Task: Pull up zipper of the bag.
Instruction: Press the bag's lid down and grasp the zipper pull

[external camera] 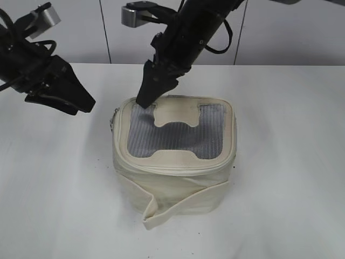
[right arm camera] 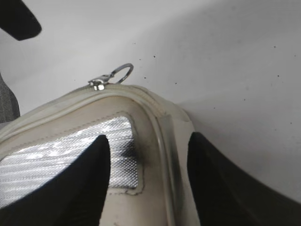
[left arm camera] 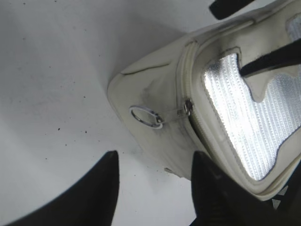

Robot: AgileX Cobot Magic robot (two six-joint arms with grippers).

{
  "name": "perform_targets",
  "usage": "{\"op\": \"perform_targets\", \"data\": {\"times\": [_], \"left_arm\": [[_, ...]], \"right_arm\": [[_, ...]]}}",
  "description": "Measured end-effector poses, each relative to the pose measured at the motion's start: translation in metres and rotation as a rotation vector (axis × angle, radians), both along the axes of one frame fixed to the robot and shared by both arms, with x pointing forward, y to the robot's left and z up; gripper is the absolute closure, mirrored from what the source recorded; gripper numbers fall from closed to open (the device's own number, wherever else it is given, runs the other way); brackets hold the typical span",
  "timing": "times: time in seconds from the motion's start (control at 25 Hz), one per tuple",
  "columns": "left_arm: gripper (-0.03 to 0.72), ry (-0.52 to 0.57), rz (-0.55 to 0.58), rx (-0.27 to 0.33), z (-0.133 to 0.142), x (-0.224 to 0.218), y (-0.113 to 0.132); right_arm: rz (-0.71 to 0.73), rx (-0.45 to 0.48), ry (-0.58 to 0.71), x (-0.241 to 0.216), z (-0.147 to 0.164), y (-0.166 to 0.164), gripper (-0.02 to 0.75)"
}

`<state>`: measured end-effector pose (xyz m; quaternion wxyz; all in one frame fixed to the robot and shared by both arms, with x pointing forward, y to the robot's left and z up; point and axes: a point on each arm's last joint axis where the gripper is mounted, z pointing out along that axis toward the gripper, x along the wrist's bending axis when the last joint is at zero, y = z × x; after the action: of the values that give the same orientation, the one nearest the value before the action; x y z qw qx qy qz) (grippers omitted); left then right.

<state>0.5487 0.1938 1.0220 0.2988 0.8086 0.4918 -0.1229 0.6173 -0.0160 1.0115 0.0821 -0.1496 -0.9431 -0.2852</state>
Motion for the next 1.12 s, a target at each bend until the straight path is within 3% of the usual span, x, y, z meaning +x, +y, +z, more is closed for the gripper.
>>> {"op": "perform_targets", "data": {"times": [0.28, 0.64, 0.96, 1.12], "left_arm": [[0.302, -0.002, 0.001, -0.001, 0.001, 0.000, 0.000], [0.302, -0.005, 0.004, -0.007, 0.001, 0.001, 0.000], [0.223, -0.133, -0.124, 0.012, 0.004, 0.005, -0.001], [0.192, -0.182, -0.271, 0.079, 0.000, -0.001, -0.007]], "right_arm": [[0.002, -0.018, 0.041, 0.004, -0.022, 0.003, 0.363], [0.001, -0.025, 0.043, 0.005, -0.023, 0.003, 0.678], [-0.005, -0.027, 0.047, 0.005, -0.023, 0.003, 0.678], [-0.005, -0.030, 0.044, 0.004, -0.022, 0.002, 0.678]]}}
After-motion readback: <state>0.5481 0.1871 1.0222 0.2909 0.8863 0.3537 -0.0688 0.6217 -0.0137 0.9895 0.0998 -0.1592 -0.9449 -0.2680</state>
